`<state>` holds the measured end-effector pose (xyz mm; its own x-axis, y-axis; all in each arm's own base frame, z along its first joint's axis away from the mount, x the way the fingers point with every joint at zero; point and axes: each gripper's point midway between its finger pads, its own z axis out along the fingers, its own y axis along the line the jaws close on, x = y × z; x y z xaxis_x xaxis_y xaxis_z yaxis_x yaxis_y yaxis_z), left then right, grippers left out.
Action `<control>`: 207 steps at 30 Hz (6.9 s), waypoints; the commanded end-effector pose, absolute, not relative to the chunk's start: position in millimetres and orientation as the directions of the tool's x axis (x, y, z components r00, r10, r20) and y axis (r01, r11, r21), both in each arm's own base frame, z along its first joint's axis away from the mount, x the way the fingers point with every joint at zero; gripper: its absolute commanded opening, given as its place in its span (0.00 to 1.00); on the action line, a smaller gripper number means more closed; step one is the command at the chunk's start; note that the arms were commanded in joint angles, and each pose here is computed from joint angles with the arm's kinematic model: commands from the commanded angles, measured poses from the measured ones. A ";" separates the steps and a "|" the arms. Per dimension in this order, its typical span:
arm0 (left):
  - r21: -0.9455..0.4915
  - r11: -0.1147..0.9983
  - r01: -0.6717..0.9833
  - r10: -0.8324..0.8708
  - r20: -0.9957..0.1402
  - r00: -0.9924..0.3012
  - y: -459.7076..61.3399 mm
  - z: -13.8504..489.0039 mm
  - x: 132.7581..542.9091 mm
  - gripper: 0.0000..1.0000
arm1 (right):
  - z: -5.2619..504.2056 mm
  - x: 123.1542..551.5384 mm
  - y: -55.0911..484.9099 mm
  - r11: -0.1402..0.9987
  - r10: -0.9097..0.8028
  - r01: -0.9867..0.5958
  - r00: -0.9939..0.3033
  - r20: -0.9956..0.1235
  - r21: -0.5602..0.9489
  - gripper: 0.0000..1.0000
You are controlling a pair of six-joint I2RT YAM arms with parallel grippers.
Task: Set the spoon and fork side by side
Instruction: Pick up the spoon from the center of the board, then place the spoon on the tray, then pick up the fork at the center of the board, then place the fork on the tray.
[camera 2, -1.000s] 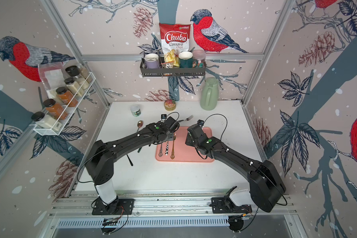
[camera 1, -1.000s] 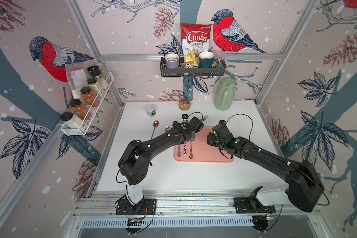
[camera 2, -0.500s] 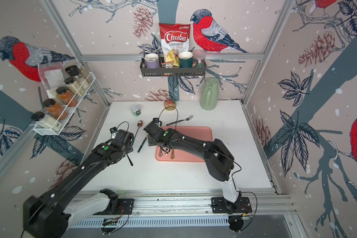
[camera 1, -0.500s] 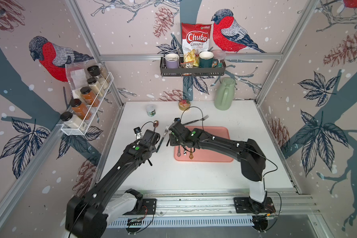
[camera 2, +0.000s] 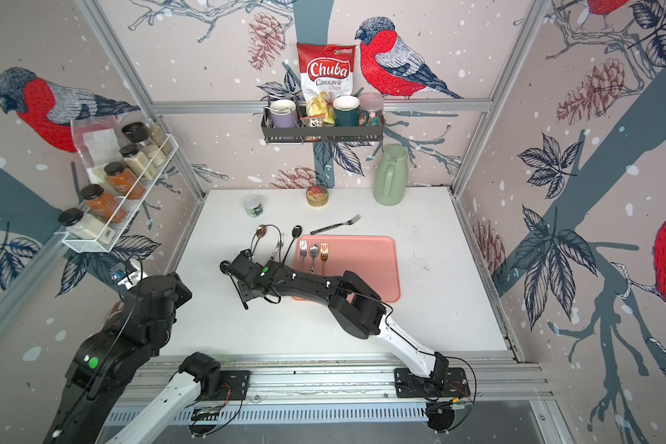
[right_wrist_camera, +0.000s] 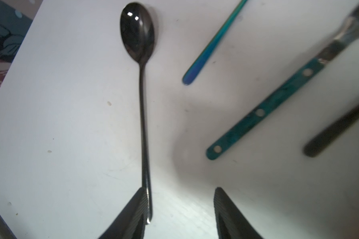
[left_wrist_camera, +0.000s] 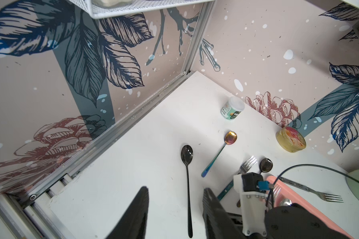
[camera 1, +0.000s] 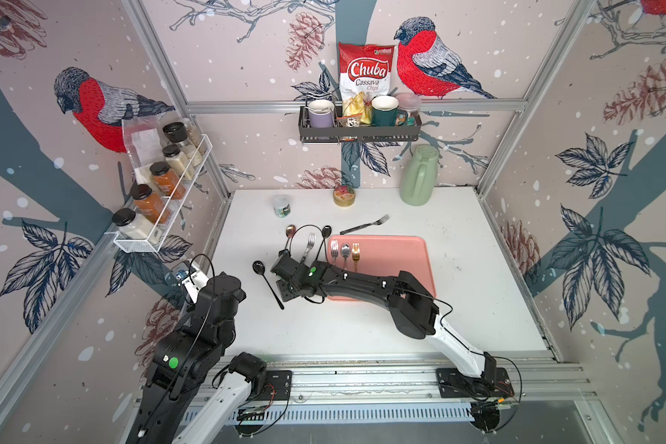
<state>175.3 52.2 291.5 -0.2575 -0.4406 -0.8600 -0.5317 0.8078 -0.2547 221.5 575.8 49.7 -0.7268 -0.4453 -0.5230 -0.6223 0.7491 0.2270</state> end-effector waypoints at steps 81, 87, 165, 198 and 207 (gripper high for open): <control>-0.217 0.898 -0.382 -0.382 -0.814 -0.437 8.4 249.3 210.1 0.45 | 85.2 312.8 290.0 0.993 0.003 0.072 -0.814 -0.581 -0.097 0.00; -0.218 0.900 -0.378 -0.381 -0.816 -0.435 8.1 251.9 210.4 0.45 | 60.9 316.4 290.6 0.995 0.058 0.095 -0.832 -0.552 -0.039 0.00; 0.012 1.000 -0.020 -0.016 -0.263 -0.965 -106.2 19.6 374.6 0.36 | 123.8 292.8 242.6 0.960 0.000 -0.193 -0.726 -0.688 0.204 0.46; -0.160 0.987 -0.023 -0.106 -0.530 -0.842 -196.5 154.4 353.7 0.00 | 132.6 301.6 183.2 0.907 0.288 -0.033 -0.680 -0.674 0.420 0.48; -0.135 0.991 -0.020 -0.093 -0.563 -0.821 -288.6 146.2 347.9 0.00 | 131.1 307.4 150.9 0.876 0.399 0.069 -0.659 -0.638 0.477 0.49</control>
<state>343.5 -277.3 142.0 -0.8518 -0.0344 -0.5227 0.0485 0.9884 -0.1441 305.5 151.1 128.9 -0.6642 0.3531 -0.6589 0.0539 0.9017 0.4290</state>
